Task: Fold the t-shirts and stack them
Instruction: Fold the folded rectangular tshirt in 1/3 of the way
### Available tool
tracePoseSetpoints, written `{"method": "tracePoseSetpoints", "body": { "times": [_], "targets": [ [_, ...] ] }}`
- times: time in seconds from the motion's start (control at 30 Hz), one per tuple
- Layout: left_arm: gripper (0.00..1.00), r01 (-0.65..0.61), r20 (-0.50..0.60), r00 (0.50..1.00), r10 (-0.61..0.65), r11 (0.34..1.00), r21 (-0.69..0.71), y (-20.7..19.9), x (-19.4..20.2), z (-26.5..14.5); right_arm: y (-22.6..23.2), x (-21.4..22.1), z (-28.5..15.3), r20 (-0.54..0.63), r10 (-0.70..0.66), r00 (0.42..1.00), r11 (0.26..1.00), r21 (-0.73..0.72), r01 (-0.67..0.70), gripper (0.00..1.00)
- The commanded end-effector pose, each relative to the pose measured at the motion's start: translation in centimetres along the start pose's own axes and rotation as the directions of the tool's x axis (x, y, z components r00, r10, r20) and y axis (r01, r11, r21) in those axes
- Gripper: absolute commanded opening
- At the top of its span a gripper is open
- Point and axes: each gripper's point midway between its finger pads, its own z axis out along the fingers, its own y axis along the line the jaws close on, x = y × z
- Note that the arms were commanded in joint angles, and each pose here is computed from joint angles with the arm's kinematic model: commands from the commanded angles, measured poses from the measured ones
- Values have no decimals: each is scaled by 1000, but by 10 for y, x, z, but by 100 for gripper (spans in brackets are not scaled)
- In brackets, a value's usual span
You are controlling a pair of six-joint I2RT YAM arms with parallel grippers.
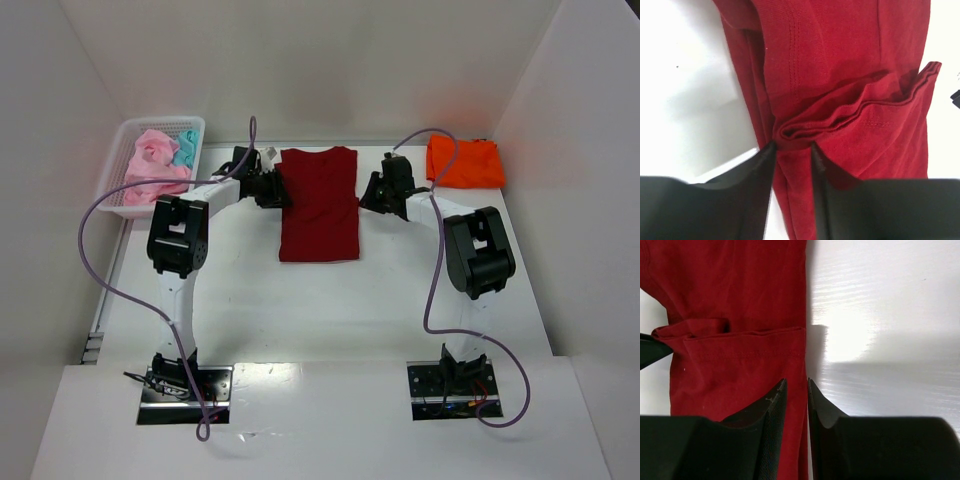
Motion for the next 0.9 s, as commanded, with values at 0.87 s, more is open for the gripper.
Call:
{"method": "tracePoseSetpoints", "body": {
  "times": [0.87],
  "targets": [
    [2, -30, 94, 995, 26, 999, 35, -8, -29, -40, 14, -8, 11, 24, 28, 999, 997, -74, -27, 35]
  ]
}}
